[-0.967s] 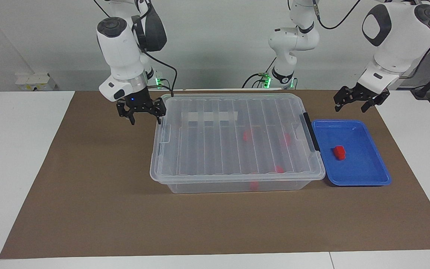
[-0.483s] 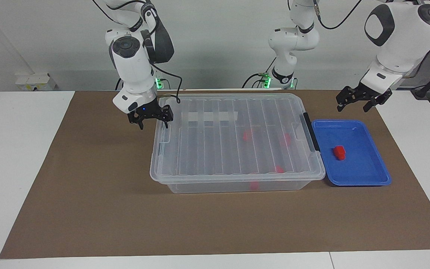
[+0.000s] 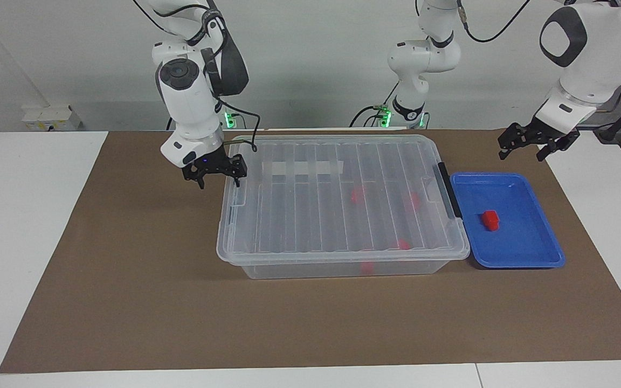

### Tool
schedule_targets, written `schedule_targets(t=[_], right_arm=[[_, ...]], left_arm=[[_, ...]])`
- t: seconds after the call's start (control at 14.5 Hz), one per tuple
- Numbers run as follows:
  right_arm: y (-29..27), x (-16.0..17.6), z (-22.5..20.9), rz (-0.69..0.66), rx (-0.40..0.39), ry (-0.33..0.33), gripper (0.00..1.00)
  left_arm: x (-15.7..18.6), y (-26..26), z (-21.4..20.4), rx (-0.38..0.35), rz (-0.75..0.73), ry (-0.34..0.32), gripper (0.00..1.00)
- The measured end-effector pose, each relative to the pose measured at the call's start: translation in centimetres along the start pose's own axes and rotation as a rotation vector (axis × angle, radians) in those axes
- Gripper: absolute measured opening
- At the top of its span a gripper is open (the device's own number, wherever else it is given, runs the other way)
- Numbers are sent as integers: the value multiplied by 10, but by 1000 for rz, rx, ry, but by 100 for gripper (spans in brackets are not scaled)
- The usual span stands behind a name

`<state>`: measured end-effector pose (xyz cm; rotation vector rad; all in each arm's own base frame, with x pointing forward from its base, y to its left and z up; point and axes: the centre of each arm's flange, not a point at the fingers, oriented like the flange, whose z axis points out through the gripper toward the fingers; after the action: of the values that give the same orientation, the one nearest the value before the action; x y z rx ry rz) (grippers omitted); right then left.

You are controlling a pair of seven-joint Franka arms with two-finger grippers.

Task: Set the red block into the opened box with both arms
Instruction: 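Slide the clear lid with the right gripper while the left gripper reaches the block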

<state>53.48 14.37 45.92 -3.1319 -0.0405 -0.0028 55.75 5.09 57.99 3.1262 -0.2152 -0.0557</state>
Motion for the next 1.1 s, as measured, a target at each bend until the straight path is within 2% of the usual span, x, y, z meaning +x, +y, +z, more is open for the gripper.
schedule_targets(t=[0.21,1.1], right_arm=[[7,1,2,2,-5,-2,100],[50,8,3,-24,-40,1,100]], left_arm=[[-1,-18,10,6,-18,31,100],[-1,-48,128,25,-67,87,100]])
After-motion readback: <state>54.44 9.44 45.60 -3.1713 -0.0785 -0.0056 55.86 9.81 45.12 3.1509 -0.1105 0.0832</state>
